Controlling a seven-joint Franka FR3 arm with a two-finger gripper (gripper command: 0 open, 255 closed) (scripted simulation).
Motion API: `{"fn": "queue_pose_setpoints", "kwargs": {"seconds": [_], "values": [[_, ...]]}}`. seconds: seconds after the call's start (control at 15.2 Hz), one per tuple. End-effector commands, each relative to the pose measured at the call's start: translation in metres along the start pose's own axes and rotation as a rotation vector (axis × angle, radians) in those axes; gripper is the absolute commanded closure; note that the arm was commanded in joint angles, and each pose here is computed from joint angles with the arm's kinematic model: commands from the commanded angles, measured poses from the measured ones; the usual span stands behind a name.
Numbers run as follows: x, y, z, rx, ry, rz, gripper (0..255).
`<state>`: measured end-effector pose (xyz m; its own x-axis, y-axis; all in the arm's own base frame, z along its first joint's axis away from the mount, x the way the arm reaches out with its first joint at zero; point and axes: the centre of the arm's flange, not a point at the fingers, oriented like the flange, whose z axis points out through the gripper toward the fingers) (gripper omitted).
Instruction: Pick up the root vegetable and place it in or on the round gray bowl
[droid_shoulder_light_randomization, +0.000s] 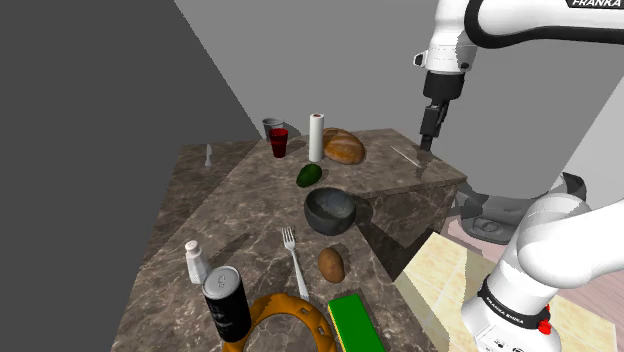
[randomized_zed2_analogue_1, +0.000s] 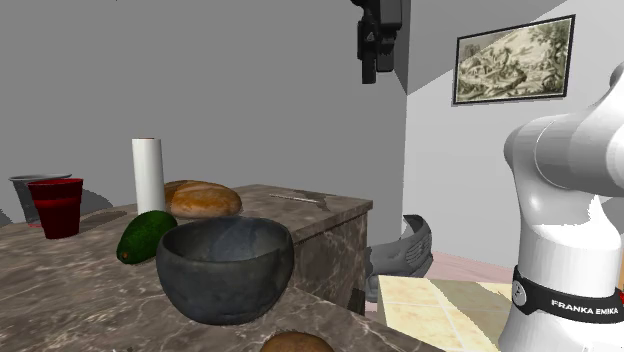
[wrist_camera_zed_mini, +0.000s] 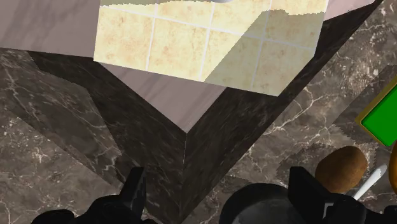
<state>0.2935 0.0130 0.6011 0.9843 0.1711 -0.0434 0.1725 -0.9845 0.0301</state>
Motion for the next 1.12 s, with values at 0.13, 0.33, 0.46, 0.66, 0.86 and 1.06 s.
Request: {"fn": "queue_pose_setpoints", "kwargs": {"seconds": [0.13, 0.33, 0.46, 0.66, 0.86, 1.06], "values": [[0.009, -0.023, 0.014, -0.011, -0.015, 0.033, 0], [0.023, -0.058, 0.035, -0.028, -0.038, 0.083, 0], [0.033, -0.080, 0.049, -0.039, -0.053, 0.116, 0], [0.050, -0.112, 0.072, -0.056, -0.076, 0.166, 0], [0.067, -0.143, 0.095, -0.072, -0.099, 0.216, 0], [0.085, -0.173, 0.120, -0.089, -0.122, 0.266, 0]]}}
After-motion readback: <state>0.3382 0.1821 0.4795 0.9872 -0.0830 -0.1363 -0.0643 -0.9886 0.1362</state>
